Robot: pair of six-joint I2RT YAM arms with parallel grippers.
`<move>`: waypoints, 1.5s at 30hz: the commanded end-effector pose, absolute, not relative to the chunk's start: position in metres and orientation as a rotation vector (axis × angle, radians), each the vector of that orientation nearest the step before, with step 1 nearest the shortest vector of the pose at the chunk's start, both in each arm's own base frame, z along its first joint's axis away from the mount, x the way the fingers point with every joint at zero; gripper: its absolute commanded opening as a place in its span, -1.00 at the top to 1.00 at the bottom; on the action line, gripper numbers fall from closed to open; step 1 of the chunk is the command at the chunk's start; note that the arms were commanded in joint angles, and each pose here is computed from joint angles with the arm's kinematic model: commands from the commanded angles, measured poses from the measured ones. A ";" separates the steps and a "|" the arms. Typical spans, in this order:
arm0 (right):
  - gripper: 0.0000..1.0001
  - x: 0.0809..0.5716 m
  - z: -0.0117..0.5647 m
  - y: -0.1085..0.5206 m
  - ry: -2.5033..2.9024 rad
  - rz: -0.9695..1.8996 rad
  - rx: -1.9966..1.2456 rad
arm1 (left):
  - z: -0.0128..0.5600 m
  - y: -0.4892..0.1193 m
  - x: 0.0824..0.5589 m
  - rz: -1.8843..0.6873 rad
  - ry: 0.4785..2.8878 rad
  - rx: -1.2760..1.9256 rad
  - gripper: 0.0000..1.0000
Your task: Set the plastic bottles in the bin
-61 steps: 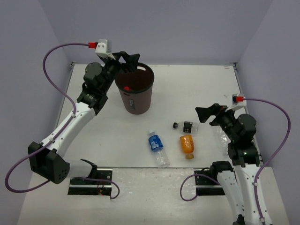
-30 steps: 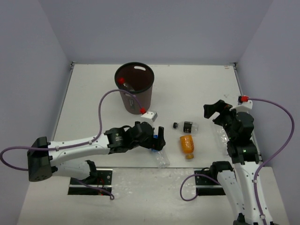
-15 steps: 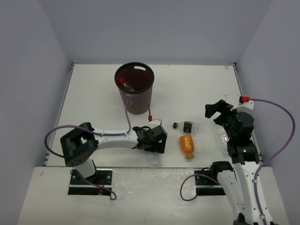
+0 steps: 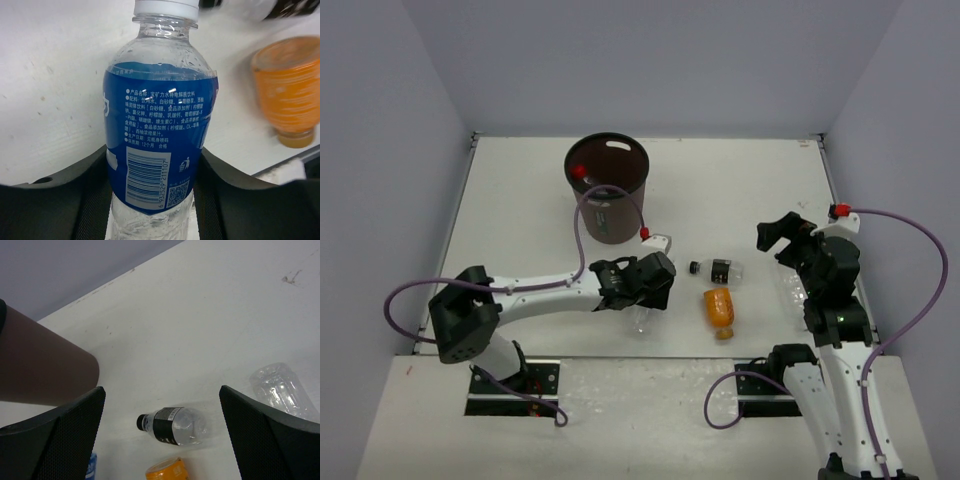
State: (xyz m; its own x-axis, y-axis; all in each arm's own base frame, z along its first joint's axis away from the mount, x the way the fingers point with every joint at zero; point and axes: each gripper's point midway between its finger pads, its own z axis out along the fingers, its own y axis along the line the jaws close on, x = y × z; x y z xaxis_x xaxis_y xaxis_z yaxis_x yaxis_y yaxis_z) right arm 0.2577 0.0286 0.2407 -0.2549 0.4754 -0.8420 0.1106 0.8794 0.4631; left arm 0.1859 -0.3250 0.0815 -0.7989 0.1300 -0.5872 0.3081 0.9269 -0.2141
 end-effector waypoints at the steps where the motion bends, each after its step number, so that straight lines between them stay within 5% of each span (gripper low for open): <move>1: -0.97 0.258 0.255 0.028 1.773 0.378 0.446 | 0.200 -0.337 0.227 -0.499 2.125 0.317 0.46; 9: -0.97 0.259 0.254 0.031 1.778 0.393 0.424 | 0.387 -0.301 0.275 -0.503 1.541 0.128 0.24; 15: -0.97 0.260 0.254 0.042 1.785 0.448 0.381 | 0.446 -0.224 0.358 -0.275 1.329 -0.065 0.24; 23: -0.97 0.264 0.250 0.046 1.799 0.461 0.358 | 0.426 -0.173 0.456 -0.118 1.310 -0.195 0.18; 29: -0.97 0.262 0.240 0.052 1.835 0.507 0.381 | 0.387 -0.174 0.473 -0.122 1.374 -0.209 0.04; 30: -0.97 0.261 0.236 0.053 1.844 0.518 0.389 | 0.388 -0.174 0.473 -0.132 1.372 -0.215 -0.17; 32: -0.97 0.255 0.221 0.058 1.880 0.552 0.408 | 0.383 -0.179 0.471 -0.153 1.395 -0.196 -0.99; 45: -0.97 0.223 0.181 0.073 2.056 0.568 0.373 | 0.451 -0.158 0.423 -0.217 1.443 -0.222 -1.00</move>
State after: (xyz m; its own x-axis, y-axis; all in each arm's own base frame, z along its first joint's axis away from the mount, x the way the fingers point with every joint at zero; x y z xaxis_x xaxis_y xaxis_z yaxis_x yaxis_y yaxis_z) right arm 0.2326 0.0696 0.1943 -0.4553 0.4946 -0.7403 0.0089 0.8340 0.5517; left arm 0.4573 -0.1802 0.3968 0.0842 -0.2081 -0.9745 0.0199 0.9781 -0.2071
